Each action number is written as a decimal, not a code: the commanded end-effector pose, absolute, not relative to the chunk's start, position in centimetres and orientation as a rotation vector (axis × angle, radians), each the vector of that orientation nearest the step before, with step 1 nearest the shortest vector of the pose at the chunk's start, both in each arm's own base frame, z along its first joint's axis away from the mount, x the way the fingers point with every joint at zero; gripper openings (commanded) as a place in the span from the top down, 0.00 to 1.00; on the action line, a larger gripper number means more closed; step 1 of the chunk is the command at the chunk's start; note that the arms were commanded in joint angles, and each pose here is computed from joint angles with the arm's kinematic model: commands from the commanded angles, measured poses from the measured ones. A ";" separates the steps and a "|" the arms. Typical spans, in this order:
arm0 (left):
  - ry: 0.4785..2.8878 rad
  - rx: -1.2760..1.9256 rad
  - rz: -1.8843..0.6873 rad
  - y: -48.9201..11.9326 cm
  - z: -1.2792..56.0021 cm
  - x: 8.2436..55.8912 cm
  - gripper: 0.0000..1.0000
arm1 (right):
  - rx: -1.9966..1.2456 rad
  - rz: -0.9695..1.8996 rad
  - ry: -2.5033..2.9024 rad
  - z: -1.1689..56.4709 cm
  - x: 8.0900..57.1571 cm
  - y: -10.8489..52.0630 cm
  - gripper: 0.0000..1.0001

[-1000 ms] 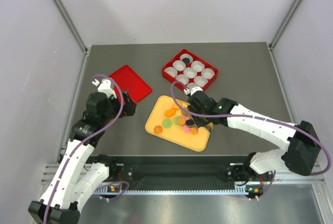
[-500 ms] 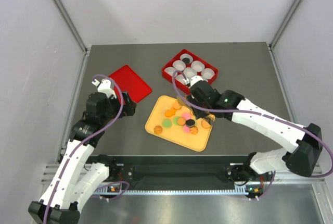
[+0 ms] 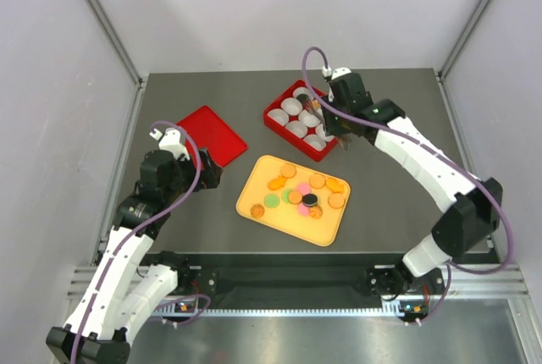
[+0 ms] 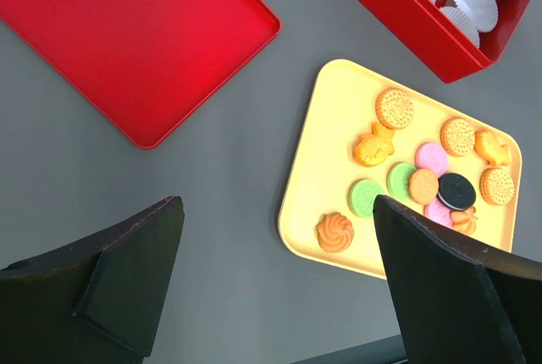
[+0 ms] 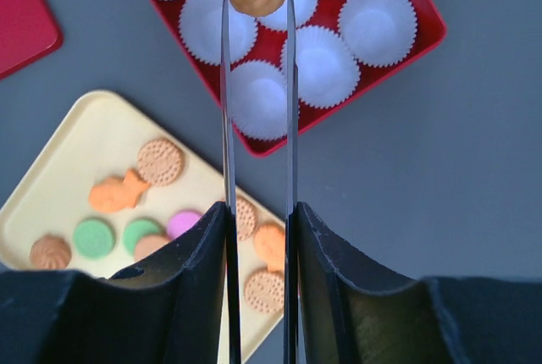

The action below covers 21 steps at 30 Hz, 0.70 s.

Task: Pack the cookies

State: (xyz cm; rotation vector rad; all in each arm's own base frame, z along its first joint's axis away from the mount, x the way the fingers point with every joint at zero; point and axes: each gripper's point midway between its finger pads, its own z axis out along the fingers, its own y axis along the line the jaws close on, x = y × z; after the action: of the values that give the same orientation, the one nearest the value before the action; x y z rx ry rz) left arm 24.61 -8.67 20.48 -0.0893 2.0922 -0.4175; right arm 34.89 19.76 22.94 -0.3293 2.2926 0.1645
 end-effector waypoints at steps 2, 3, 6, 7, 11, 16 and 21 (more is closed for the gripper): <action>2.063 -0.072 -0.420 -8.8 21.0 24.8 0.01 | -0.262 0.164 2.226 24.4 40.0 19.8 0.67; 2.062 -0.072 -0.421 -8.8 21.0 24.8 0.01 | -0.250 0.156 2.235 24.0 40.6 19.5 0.67; 2.063 -0.072 -0.420 -8.8 20.9 24.8 0.01 | -0.224 0.144 2.274 21.9 42.8 19.2 0.68; 2.065 -0.070 -0.423 -8.8 20.9 24.8 0.01 | -0.208 0.144 2.279 21.7 43.5 18.7 0.67; 2.065 -0.069 -0.425 -8.9 20.9 24.9 0.01 | -0.169 0.136 2.297 20.4 45.2 18.3 0.68; 2.063 -0.068 -0.427 -8.9 21.0 24.8 0.02 | -0.134 0.123 2.335 18.3 46.4 17.4 0.68; 2.064 -0.068 -0.426 -8.9 20.9 24.8 0.01 | -0.109 0.116 2.348 17.3 46.8 16.9 0.67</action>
State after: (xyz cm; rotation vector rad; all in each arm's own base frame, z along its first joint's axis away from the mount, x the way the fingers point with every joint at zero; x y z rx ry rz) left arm 24.61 -8.67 20.49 -0.0893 2.0919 -0.4176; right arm 44.38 16.57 14.48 -0.1598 2.4558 0.0662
